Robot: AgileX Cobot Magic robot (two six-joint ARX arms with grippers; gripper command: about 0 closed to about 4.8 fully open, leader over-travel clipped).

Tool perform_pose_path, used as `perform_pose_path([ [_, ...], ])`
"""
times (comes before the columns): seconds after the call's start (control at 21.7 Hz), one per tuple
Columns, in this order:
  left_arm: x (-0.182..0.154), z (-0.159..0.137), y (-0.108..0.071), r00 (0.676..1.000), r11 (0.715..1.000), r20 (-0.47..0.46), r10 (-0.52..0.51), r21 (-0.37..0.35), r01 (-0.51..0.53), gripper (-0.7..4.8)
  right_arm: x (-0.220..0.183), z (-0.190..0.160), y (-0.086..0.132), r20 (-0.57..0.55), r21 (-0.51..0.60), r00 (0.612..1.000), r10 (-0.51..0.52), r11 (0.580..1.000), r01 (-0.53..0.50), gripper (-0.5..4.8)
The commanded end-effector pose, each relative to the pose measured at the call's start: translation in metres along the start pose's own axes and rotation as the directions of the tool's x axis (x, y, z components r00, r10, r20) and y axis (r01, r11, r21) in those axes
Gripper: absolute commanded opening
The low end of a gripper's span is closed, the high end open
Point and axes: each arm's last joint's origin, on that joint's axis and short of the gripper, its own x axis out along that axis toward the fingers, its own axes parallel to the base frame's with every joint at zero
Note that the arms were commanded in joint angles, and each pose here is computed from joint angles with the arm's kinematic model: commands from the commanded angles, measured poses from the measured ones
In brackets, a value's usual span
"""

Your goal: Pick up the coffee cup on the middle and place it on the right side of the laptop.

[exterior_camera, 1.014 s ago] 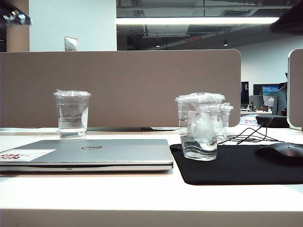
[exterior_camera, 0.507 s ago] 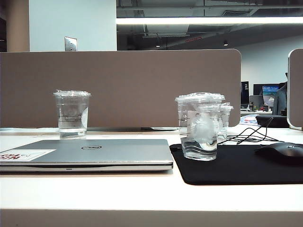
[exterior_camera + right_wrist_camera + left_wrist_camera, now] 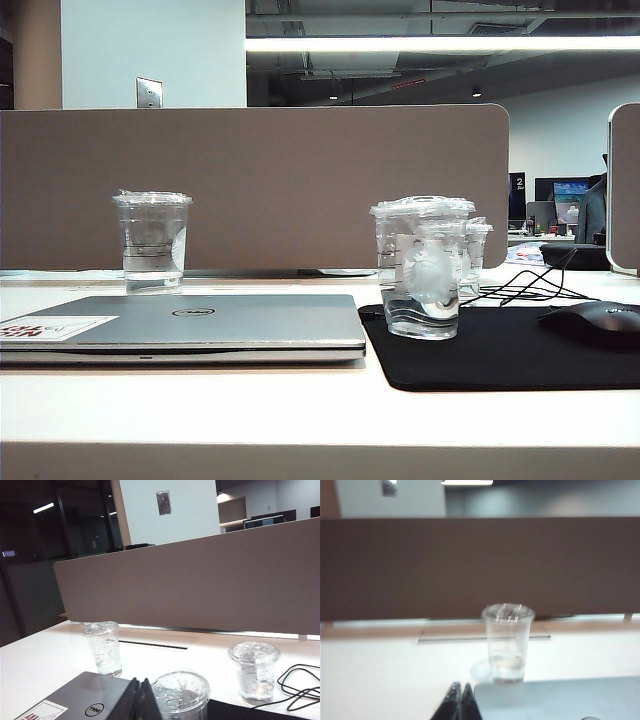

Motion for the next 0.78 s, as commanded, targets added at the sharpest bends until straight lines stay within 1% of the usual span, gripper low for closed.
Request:
perform_pose_path([
  [0.05,0.0003,0.0,0.0008,1.0,1.0,-0.009,0.027,-0.004,-0.027,-0.05,-0.0002,0.003,0.0006,0.018,-0.005,1.0,0.006,1.0,-0.006,-0.05],
  [0.32,0.0005,-0.0001,-0.0002,1.0,1.0,-0.01,0.021,-0.008,-0.021,-0.05,-0.0002,0.003,0.0005,0.018,-0.005,1.0,0.003,1.0,-0.003,-0.05],
  [0.51,0.0007,0.0001,-0.0031,1.0,1.0,-0.007,-0.008,-0.014,0.008,-0.05,-0.0002,0.003,0.0005,0.018,-0.005,1.0,0.003,1.0,-0.003,-0.05],
  [0.78,0.001,0.0005,-0.0064,1.0,0.999,-0.002,-0.025,-0.025,0.025,-0.05,-0.0002,0.003,0.0005,0.018,-0.005,1.0,0.003,1.0,-0.003,-0.05],
])
